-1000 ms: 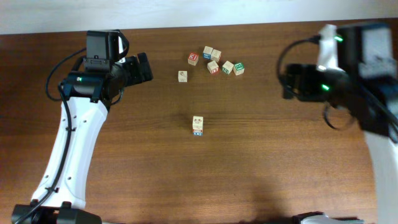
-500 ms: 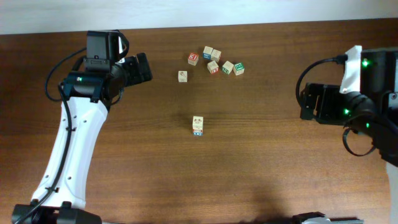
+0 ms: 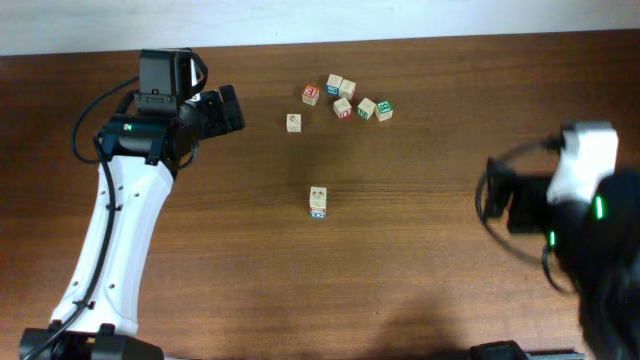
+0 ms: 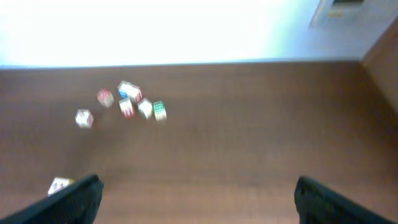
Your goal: Rotate 3 blocks
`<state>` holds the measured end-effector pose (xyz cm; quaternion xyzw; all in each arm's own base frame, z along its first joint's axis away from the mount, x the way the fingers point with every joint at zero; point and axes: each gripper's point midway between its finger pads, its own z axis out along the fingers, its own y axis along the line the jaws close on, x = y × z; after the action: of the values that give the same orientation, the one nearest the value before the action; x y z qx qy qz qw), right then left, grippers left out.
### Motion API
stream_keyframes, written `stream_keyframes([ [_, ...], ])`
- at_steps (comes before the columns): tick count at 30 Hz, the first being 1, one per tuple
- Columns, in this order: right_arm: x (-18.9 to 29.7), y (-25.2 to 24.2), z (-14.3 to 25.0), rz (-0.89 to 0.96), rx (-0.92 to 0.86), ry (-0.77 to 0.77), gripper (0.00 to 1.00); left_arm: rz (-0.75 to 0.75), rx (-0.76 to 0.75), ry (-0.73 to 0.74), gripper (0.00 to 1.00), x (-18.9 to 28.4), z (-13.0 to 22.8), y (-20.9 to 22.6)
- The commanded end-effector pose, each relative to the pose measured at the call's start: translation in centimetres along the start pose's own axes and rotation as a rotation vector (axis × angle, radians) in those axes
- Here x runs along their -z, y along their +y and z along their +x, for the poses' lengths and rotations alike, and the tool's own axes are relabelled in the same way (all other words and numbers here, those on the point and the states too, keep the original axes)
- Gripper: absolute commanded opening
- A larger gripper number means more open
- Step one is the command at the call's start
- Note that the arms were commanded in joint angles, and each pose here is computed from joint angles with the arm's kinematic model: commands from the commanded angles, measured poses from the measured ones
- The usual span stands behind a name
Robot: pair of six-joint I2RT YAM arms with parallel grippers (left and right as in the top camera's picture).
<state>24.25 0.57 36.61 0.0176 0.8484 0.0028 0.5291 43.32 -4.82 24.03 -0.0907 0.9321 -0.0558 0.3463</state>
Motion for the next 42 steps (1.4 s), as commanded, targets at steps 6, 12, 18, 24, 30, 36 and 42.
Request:
stream_keyframes([
  [6, -1.0, -0.4, 7.9, -0.030, -0.012, -0.284, 0.99, -0.011, -0.013, -0.008, 0.99, 0.0, -0.3, 0.3],
  [12, -3.7, 0.5, 11.7, -0.081, 0.067, -0.404, 0.98, -0.011, -0.013, -0.008, 0.99, 0.0, -0.3, 0.3],
  [18, -6.7, 0.3, 15.0, -0.066, 0.090, -0.441, 0.98, -0.011, -0.013, -0.008, 0.99, 0.0, -0.3, 0.3],
  [24, -8.9, 0.1, 17.2, -0.056, 0.087, -0.445, 0.98, -0.011, -0.013, -0.008, 0.99, 0.0, -0.3, 0.3],
  [30, -9.6, -0.3, 18.8, -0.037, 0.087, -0.376, 0.98, -0.011, -0.013, -0.008, 0.99, 0.0, -0.3, 0.3],
  [36, -9.6, -0.2, 18.8, -0.041, 0.087, -0.377, 0.98, -0.011, -0.013, -0.008, 0.99, 0.0, -0.3, 0.3],
  [42, -9.6, -0.2, 18.8, -0.041, 0.087, -0.377, 0.98, -0.011, -0.013, -0.008, 0.99, 0.0, -0.3, 0.3],
])
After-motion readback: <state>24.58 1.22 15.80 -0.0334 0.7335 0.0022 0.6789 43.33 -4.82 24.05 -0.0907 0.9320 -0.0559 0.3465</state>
